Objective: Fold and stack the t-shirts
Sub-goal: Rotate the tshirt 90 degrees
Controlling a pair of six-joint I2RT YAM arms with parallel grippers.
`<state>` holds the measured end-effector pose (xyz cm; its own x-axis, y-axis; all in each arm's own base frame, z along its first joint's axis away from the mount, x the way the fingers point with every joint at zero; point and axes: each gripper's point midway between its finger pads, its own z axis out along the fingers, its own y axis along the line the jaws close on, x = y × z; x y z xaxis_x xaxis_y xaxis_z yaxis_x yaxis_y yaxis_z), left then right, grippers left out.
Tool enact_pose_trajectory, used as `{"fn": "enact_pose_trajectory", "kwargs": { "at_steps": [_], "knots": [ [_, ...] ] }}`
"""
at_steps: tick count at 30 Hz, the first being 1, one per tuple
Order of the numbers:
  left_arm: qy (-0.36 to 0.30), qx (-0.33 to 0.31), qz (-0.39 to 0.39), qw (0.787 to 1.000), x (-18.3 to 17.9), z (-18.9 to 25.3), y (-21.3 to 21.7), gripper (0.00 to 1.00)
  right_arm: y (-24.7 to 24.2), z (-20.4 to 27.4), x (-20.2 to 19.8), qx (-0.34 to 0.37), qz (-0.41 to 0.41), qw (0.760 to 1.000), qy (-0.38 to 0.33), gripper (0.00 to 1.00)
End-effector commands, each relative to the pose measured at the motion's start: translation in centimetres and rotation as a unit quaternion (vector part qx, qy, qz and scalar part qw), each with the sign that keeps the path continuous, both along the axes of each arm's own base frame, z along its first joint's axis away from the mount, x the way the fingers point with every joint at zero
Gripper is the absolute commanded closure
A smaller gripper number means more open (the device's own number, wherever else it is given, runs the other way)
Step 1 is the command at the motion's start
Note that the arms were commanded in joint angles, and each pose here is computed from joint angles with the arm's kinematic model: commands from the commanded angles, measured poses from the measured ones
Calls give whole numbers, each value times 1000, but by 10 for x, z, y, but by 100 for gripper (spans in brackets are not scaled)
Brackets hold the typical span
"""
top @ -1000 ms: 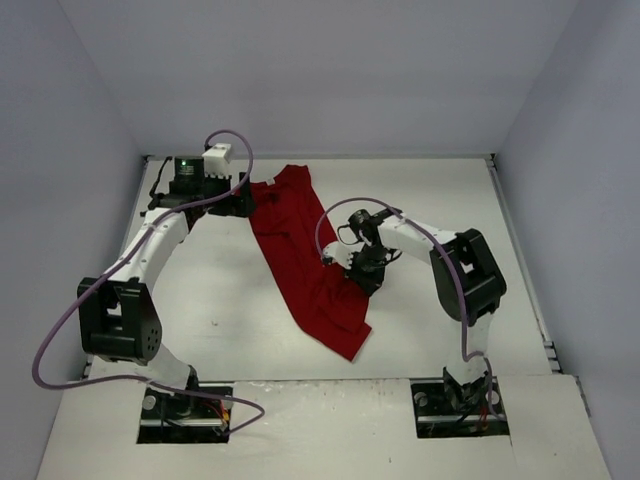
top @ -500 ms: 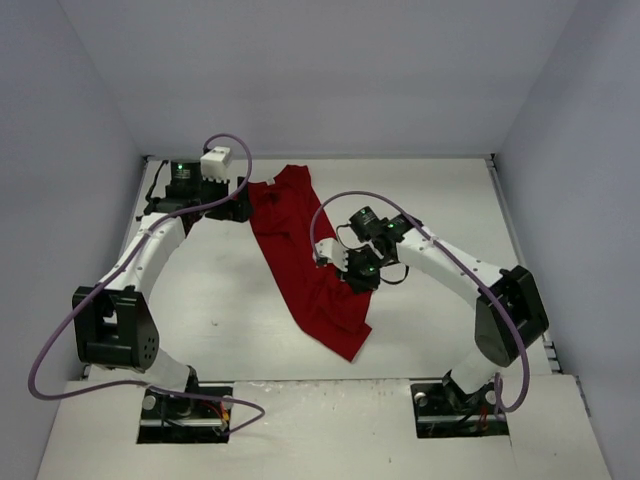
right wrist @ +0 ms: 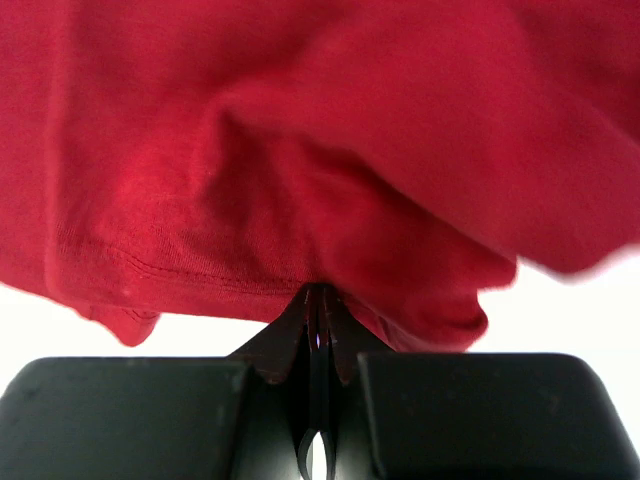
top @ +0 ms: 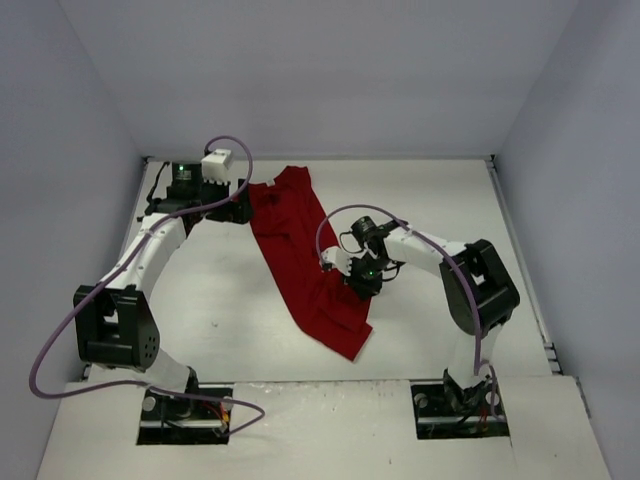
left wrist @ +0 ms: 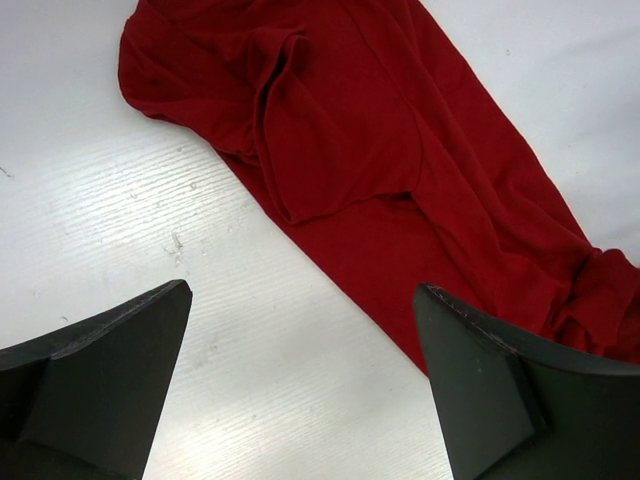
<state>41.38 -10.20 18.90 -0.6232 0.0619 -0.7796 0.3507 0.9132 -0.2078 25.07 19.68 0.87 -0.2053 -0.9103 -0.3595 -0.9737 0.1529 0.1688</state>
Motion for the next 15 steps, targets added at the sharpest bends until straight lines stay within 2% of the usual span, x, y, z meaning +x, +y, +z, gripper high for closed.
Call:
{"fn": "enact_pose_trajectory", "kwargs": {
  "at_steps": [1,9,12,15],
  "knots": [
    [-51,4,3,999,9,33,8,7,-7,-7,6,-18,6,999,-28,100],
    [-11,-2,50,999,16,22,22,7,2,-6,-64,-35,13,999,9,100],
    [36,-2,62,997,14,3,25,7,14,6,-76,-31,23,999,0,100],
    [55,-15,59,997,13,-4,21,7,29,20,-80,-17,32,999,-2,100]
  ]
}}
